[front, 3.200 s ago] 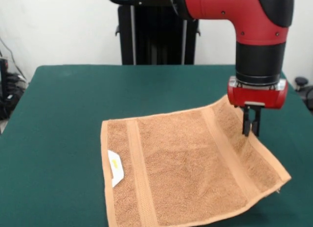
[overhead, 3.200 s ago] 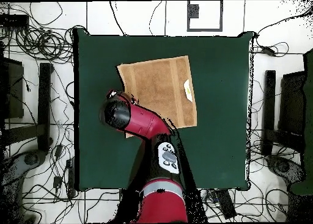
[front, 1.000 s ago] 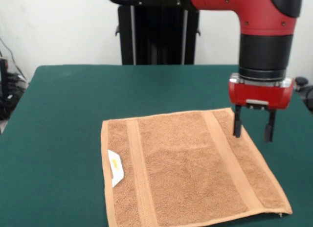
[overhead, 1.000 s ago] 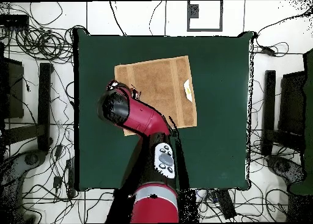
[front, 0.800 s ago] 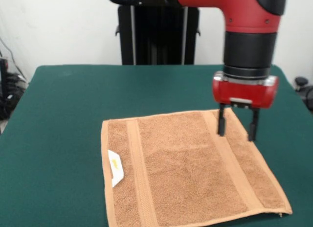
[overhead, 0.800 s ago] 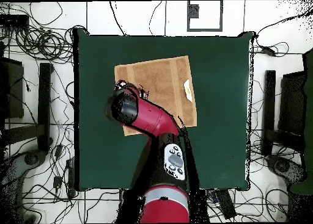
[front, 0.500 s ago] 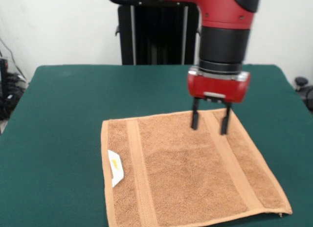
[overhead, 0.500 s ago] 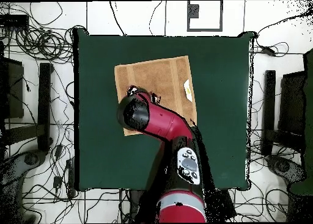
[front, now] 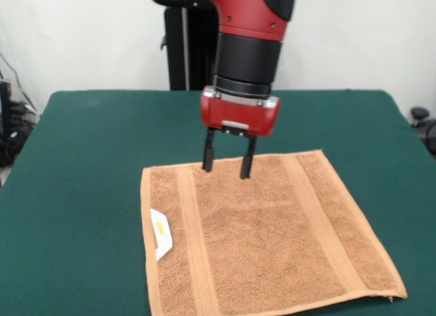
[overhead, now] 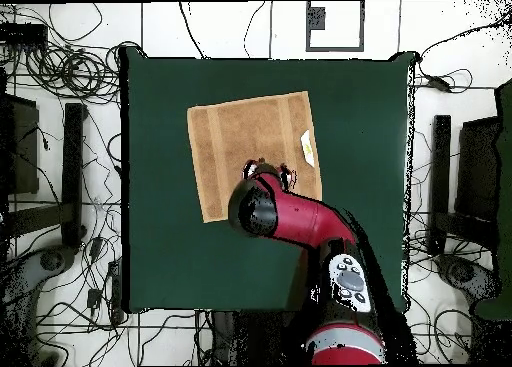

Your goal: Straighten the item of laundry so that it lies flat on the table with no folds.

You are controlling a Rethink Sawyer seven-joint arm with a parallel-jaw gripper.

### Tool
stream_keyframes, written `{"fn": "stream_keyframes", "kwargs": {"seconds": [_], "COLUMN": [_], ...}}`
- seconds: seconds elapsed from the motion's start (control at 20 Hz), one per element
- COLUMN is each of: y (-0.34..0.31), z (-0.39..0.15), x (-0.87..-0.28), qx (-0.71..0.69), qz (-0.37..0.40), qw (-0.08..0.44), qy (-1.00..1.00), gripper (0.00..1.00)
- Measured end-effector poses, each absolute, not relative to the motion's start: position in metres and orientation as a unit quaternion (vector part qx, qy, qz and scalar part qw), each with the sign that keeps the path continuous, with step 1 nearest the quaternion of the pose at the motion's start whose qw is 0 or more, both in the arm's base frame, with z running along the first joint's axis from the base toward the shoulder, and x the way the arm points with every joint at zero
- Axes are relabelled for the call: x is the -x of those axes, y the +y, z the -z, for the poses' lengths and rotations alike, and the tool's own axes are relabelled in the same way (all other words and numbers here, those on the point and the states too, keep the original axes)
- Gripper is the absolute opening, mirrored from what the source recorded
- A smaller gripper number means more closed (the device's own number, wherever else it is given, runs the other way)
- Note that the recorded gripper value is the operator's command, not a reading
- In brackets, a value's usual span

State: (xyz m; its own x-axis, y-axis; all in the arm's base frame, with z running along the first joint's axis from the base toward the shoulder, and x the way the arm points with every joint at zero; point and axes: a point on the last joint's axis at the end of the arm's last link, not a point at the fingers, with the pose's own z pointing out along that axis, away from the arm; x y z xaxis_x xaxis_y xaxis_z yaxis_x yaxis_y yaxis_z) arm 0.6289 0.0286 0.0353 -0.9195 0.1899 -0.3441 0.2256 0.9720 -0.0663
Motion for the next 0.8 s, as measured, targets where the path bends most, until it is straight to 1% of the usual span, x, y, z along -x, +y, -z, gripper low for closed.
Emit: {"fn": "stream_keyframes", "kwargs": {"seconds": [0.8], "y": [0.007], "z": [-0.028], "x": [-0.610], "qx": [-0.066], "qz": [0.067], "qw": [0.166], "qy": [0.982], "gripper": [1.00]}}
